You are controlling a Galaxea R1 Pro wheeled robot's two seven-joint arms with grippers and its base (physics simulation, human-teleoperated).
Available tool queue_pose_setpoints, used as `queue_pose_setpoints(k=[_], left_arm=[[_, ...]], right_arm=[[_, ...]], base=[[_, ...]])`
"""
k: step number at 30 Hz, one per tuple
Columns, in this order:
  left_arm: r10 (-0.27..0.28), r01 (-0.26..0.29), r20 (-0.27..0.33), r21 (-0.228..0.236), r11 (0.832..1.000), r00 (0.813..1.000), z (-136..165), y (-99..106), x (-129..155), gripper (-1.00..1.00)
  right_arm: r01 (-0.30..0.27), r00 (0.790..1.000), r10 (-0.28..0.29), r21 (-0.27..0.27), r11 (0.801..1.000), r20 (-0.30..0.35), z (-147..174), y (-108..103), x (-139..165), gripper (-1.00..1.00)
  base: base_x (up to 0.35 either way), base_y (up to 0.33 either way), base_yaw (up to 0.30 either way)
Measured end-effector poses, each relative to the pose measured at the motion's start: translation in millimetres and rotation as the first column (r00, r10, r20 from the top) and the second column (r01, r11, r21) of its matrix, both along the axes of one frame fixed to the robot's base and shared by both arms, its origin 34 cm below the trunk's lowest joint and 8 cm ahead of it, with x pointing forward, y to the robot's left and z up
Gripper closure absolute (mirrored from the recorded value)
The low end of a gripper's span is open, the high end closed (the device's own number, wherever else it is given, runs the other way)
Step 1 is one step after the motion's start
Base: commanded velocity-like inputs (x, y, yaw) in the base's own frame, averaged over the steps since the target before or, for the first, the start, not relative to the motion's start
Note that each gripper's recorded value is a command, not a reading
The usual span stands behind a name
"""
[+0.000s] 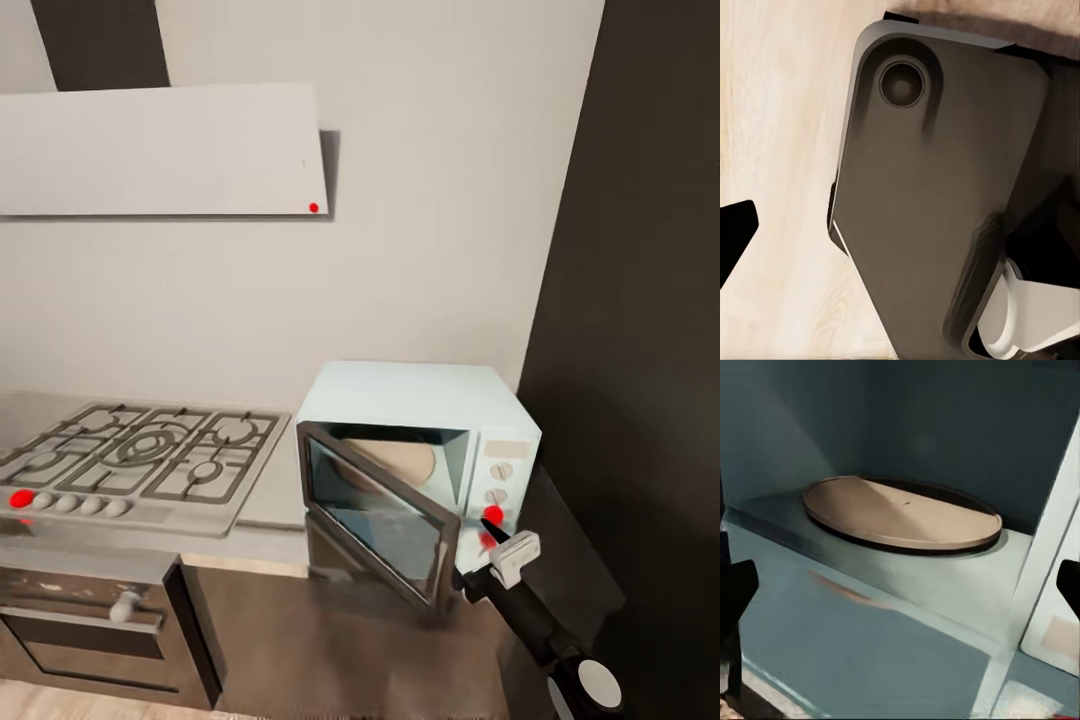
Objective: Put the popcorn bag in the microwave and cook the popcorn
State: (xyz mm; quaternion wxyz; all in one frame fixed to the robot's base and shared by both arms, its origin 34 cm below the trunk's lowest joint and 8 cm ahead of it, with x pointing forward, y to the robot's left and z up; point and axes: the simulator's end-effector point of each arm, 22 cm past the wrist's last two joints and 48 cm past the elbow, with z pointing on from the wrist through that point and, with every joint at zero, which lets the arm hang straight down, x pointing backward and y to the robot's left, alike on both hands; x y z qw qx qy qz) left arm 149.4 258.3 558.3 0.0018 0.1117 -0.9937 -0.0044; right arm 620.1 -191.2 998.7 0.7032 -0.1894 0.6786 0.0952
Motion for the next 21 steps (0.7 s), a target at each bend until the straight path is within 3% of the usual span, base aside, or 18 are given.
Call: queue_pose_setpoints(k=[9,10,14,16,21], left_arm=[[0.001,-0.001,0.0,0.0,1.0,1.0,0,0,0,-1.0],[0.001,-0.001,0.0,0.0,1.0,1.0,0,0,0,-1.0],[0.001,-0.001,0.0,0.0,1.0,1.0,0,0,0,-1.0],[0.001,-0.001,0.0,0.0,1.0,1.0,0,0,0,-1.0],[0.001,-0.001,0.001,0.0,1.0,1.0,0,0,0,-1.0]], right_arm=[[0.007,1.0,-0.007,0.002,1.0,0.002,1,-2,0,-1.0],[0.018,1.0,-0.018,0.004,1.0,0.004,2,-5,1,-1.0],[0.156,0.987,-0.157,0.031,0.987,0.021,9,-52,11,-1.0],[0.193,0.981,-0.195,0.08,0.978,0.02,14,-65,13,-1.0],[0.201,0.979,-0.205,0.125,0.972,0.016,18,-68,13,-1.0]], base=[[-0.016,0.0,0.202],[-0.023,0.0,0.25],[-0.187,0.0,0.253],[-0.152,0.0,0.254],[-0.03,0.0,0.254]])
